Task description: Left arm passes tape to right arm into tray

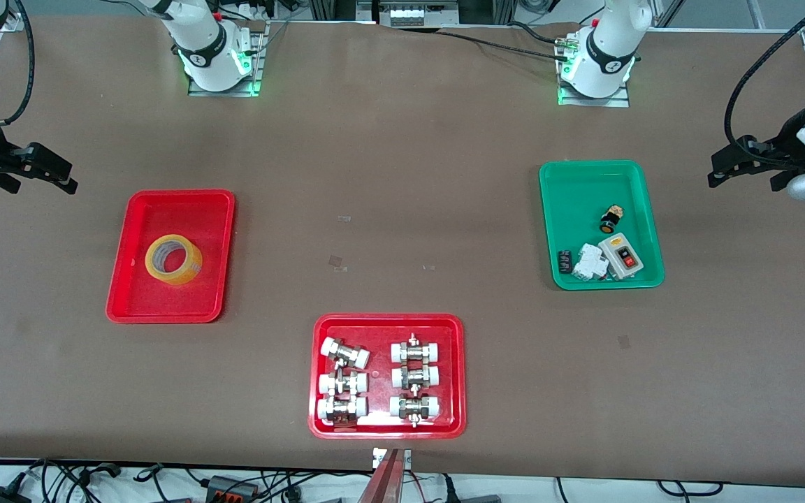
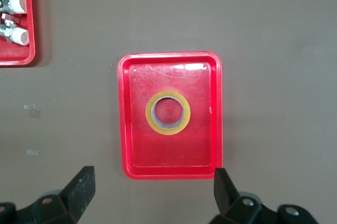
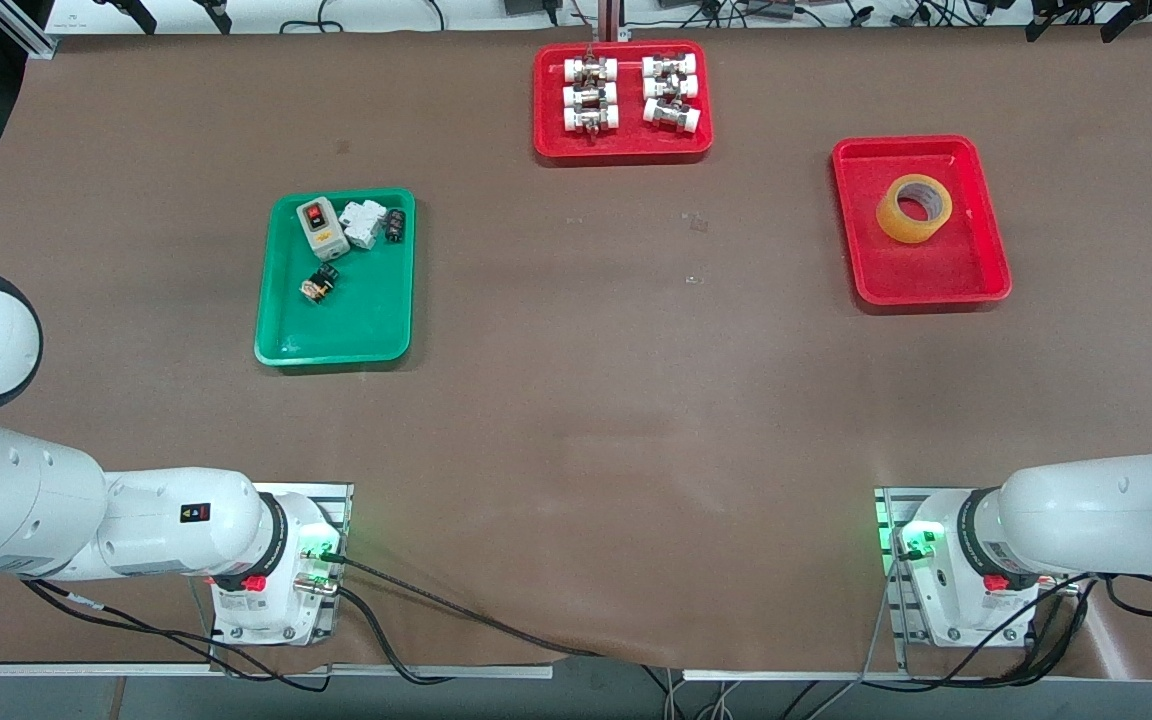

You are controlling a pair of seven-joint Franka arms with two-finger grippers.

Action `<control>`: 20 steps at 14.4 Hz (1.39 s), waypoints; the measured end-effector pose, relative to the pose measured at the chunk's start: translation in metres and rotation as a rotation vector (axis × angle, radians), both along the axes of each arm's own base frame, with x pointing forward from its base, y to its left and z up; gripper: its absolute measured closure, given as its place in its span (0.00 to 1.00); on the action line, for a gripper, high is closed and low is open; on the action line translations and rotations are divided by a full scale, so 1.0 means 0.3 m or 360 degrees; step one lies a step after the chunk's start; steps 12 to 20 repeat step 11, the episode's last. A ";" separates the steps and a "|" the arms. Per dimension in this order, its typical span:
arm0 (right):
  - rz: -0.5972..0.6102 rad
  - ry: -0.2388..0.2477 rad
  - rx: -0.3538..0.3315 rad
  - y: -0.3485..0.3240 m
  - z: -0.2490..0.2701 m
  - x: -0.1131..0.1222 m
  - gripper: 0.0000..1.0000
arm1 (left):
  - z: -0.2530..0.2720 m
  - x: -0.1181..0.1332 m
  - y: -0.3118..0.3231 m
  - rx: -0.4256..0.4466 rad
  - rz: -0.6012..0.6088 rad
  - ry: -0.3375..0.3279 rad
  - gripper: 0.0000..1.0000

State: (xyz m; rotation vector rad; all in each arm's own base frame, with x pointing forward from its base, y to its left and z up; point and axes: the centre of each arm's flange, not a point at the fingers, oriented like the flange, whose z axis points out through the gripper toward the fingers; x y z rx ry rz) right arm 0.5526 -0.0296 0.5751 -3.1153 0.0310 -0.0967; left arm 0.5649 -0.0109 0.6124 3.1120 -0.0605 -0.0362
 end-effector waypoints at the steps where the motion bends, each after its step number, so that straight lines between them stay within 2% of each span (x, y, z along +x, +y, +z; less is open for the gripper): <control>1: 0.0000 0.0010 0.0001 -0.001 -0.001 -0.003 0.00 | 0.000 0.000 0.000 0.0000 0.0000 0.0000 0.00; 4: 0.0003 0.0043 0.0003 -0.001 -0.003 -0.013 0.00 | 0.000 0.000 0.000 0.0000 0.0000 0.0000 0.00; 20: 0.0003 0.0024 0.0000 -0.001 0.023 -0.026 0.00 | 0.000 0.000 -0.002 0.0000 -0.0001 0.0000 0.00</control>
